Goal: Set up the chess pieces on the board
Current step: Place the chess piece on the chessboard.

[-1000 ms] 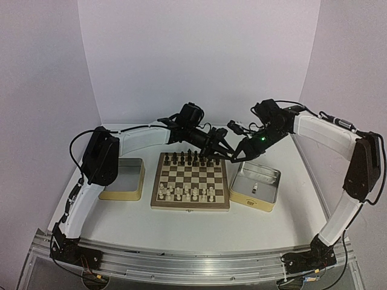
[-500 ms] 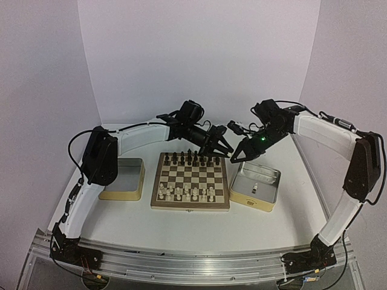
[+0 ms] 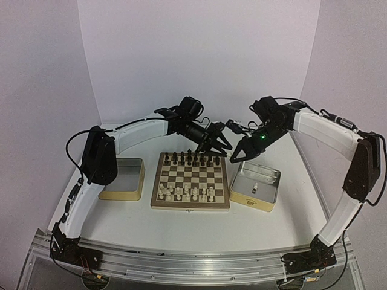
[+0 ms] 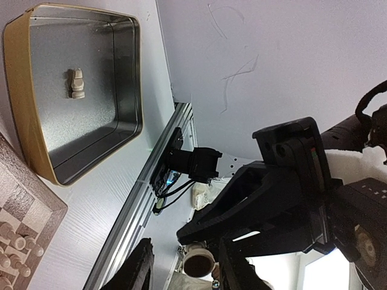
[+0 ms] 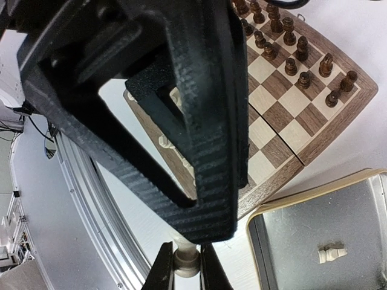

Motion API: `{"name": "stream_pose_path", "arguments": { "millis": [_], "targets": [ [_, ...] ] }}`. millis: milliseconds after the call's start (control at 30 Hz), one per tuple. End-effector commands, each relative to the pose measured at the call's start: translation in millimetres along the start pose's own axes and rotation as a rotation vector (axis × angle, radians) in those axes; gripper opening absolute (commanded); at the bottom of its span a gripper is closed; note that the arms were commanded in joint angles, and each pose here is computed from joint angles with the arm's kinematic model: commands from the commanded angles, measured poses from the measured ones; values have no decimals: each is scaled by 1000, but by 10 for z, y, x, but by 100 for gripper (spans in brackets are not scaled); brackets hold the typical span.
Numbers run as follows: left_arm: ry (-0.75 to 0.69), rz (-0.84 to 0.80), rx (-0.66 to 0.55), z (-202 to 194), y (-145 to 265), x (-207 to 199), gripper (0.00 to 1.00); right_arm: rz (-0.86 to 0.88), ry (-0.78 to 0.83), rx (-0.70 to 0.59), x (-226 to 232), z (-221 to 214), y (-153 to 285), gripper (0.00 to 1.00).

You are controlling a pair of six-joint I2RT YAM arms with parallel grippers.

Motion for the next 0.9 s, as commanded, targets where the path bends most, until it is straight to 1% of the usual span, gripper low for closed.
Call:
{"name": "stream_pose_path", "arguments": {
  "millis": [0,333,567,867],
  "targets": [
    [-49,5,-6,-33,78,-145,36,13,30,18,74,46,-9,0],
    [-57,3,8,-65,92,-178,35,2,31,32,52,53,-53,0],
    [-52,9,27,-102,88,-163,37,-2,31,35,33,70,-69,0],
    [-58,-22,51,-126,63,-203,37,-4,29,43,10,74,-109,0]
  ]
}}
Point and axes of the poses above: each gripper's point midway between its finger pads, its own y axis back along the fingers, its own x axis along the line the jaws close on, z = x × y, the point moved 7 cm from there along y, back along the fingers
